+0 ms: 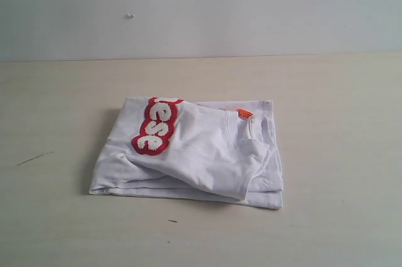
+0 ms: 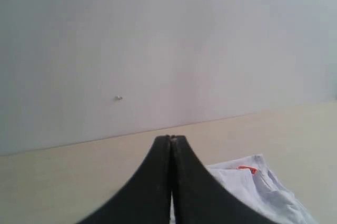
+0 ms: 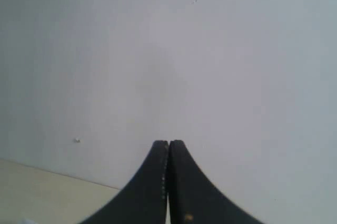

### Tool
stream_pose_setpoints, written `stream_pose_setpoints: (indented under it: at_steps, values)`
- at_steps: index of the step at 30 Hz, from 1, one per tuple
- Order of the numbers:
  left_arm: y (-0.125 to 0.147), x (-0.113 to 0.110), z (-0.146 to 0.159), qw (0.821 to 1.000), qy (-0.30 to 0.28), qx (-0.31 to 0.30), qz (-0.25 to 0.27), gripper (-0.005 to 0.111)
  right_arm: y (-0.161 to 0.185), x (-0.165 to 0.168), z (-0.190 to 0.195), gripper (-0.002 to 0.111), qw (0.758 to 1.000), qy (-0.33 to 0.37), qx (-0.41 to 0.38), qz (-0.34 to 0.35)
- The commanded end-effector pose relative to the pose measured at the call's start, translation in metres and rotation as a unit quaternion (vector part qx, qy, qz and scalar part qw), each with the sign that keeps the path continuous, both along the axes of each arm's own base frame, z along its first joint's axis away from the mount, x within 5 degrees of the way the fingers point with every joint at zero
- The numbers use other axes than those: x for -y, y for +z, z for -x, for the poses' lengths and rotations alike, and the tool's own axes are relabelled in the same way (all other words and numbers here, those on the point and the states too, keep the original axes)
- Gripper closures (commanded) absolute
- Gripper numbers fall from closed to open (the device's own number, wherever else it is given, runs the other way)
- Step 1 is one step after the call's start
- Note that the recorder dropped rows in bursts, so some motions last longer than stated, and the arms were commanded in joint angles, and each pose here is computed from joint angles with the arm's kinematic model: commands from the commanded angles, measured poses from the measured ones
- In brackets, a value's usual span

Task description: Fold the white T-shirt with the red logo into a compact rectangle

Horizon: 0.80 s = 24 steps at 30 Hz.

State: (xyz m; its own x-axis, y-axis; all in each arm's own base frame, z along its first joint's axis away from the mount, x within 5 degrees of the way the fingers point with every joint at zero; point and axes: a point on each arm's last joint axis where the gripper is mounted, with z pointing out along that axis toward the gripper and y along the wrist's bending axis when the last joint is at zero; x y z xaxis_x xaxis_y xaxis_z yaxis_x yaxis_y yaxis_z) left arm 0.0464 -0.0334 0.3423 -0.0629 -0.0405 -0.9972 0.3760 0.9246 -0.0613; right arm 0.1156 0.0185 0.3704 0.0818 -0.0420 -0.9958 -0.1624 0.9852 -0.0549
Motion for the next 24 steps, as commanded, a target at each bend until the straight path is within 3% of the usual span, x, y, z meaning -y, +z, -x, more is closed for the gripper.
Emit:
stream_pose_setpoints:
  at_steps: [1,11,13,14,16,21,24]
  values:
    - [-0.002,0.0,0.001,1.0,-0.001,0.001,0.0,0.107,-0.002,0.0,0.0,0.108,1.0,0.0,-0.001,-0.001]
    - [-0.003,-0.001,0.0,1.0,0.004,-0.001,-0.008,0.107,-0.002,0.0,0.0,0.108,1.0,0.0,-0.001,0.0]
    - [-0.007,-0.007,0.001,0.999,0.044,-0.029,0.009,0.107,-0.002,0.0,0.0,0.108,1.0,0.0,-0.001,0.0]
    - [-0.013,-0.016,0.0,0.993,0.093,-0.054,0.041,0.107,-0.002,0.0,0.0,0.108,1.0,0.0,-0.001,0.0]
    - [-0.022,-0.026,0.002,0.986,0.151,-0.058,0.042,0.107,-0.002,0.0,0.0,0.108,1.0,0.0,-0.001,0.0]
    - [-0.052,-0.034,0.021,0.983,0.185,0.018,-0.008,0.107,-0.002,0.0,0.0,0.108,1.0,0.0,-0.001,0.0]
    - [-0.067,-0.035,0.014,0.981,0.192,0.012,-0.007,0.107,-0.002,0.0,0.001,0.108,1.0,0.0,-0.001,0.0]
